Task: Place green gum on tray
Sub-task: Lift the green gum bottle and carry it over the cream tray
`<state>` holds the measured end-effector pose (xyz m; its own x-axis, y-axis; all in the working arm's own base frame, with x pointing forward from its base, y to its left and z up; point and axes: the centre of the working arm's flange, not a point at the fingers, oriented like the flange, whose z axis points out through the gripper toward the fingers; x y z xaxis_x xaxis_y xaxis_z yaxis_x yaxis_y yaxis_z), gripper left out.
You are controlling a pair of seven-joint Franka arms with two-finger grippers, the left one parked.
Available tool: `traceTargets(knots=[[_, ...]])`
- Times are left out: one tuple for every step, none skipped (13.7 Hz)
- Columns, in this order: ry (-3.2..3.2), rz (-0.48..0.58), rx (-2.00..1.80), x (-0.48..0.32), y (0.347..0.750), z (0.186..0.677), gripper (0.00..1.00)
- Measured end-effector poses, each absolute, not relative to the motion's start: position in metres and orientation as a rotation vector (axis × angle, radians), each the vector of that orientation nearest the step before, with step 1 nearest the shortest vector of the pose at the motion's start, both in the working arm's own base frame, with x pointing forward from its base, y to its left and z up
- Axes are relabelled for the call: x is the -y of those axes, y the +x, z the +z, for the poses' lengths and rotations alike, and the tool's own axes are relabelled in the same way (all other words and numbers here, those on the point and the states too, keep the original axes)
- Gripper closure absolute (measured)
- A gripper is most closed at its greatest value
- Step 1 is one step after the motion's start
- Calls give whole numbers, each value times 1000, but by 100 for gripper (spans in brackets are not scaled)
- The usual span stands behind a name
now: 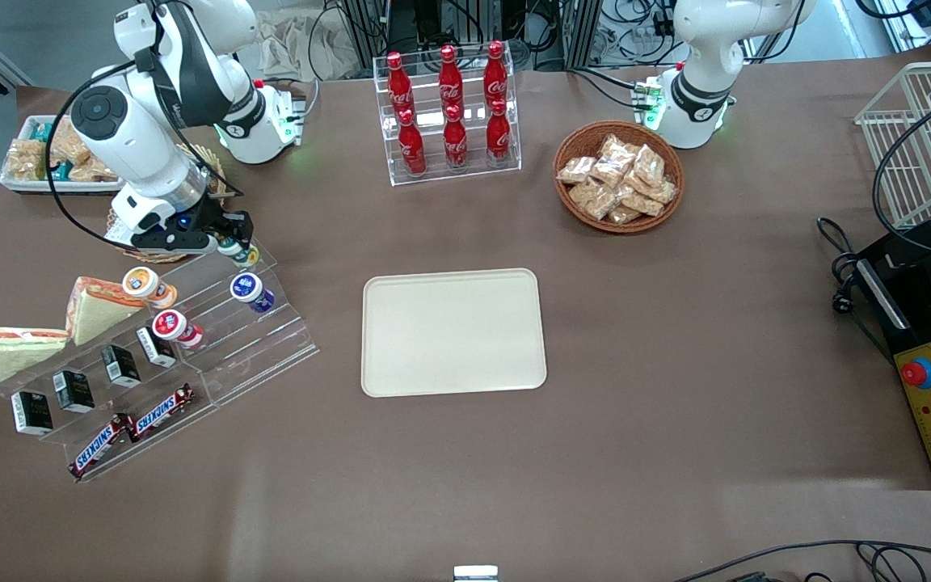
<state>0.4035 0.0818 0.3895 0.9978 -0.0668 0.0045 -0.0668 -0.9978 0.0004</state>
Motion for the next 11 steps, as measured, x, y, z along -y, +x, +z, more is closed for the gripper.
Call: traceTargets(knots=[[3137, -9, 107, -82, 406, 399, 41], [3134, -28, 108, -83, 409, 414, 41], [3135, -43, 113, -84, 413, 433, 41], [3147, -61, 124, -86, 417, 454, 41], [3164, -84, 134, -89, 420, 477, 41], [3178, -101, 134, -92, 423, 501, 41], [3185, -109, 127, -97, 426, 525, 41], [3188, -102, 132, -103, 430, 547, 41], [3192, -86, 154, -112, 435, 566, 41], [3196, -69, 190, -125, 441, 580, 41], [3198, -61, 233, -142, 447, 587, 41]])
